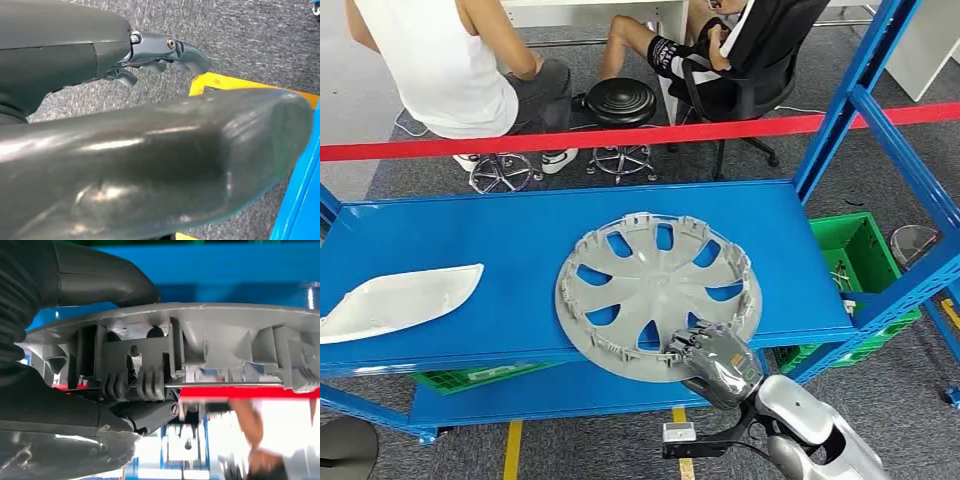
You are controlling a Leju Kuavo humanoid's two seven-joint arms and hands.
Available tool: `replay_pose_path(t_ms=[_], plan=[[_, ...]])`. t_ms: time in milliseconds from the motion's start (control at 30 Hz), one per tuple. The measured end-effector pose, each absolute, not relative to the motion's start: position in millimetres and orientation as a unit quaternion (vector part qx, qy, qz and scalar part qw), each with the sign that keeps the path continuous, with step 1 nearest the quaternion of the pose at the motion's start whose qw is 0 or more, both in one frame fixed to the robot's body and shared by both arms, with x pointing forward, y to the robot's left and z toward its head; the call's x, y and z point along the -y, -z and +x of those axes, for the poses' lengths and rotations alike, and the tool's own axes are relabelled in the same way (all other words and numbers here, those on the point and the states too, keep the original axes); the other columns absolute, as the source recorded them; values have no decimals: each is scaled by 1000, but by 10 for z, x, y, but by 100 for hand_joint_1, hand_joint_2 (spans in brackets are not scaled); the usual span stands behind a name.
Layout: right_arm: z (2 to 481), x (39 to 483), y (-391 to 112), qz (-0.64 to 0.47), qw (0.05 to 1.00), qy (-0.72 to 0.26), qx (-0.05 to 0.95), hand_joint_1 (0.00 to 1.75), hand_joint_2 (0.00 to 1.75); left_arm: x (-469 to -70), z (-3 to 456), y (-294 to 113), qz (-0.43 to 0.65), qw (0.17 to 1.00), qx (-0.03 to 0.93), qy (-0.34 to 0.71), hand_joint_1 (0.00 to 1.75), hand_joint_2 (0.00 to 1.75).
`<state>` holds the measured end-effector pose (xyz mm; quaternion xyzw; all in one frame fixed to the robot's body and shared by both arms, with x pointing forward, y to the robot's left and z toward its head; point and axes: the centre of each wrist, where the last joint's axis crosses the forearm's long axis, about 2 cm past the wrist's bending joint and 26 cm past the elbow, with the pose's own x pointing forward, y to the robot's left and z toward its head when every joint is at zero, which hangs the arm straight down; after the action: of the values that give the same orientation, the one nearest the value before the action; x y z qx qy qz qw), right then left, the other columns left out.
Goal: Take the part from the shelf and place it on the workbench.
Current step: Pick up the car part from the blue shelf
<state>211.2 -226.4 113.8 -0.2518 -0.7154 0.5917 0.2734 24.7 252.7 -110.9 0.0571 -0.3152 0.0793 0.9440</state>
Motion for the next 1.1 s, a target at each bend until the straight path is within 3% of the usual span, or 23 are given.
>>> replay_pose_path(t_ms=[33,67,133,300,333,433,467,500,567,700,1100], plan=[[2102,2260,-1134,-254,271,-590,717,175,175,-2524,245,1109,56,944,316,-80,0,58],[2094,2257,-1132,-256,270,-588,718,175,175,-2523,244,1109,55,944,316,-80,0,87],[2068,2243,-1123,-264,264,-584,721,175,175,-2516,241,1109,54,944,316,-81,0,175],[2049,2220,-1118,-274,260,-580,722,173,175,-2509,235,1108,57,943,316,-81,0,175],[2047,2218,-1117,-275,259,-580,722,165,175,-2508,234,1108,57,943,316,-82,0,175],[2041,2210,-1112,-277,260,-579,721,54,175,-2508,233,1108,59,944,316,-81,0,175],[2039,2207,-1109,-277,260,-579,722,26,175,-2508,233,1108,59,944,316,-81,0,175],[2038,2204,-1106,-277,260,-578,722,25,175,-2508,233,1108,59,944,316,-80,0,175],[2038,2197,-1100,-279,261,-576,723,31,175,-2509,233,1108,60,944,315,-80,0,175],[2039,2183,-1086,-279,264,-574,723,175,175,-2511,232,1109,61,944,315,-81,0,175],[2039,2177,-1080,-278,264,-574,724,175,175,-2516,230,1109,62,944,314,-81,0,175]])
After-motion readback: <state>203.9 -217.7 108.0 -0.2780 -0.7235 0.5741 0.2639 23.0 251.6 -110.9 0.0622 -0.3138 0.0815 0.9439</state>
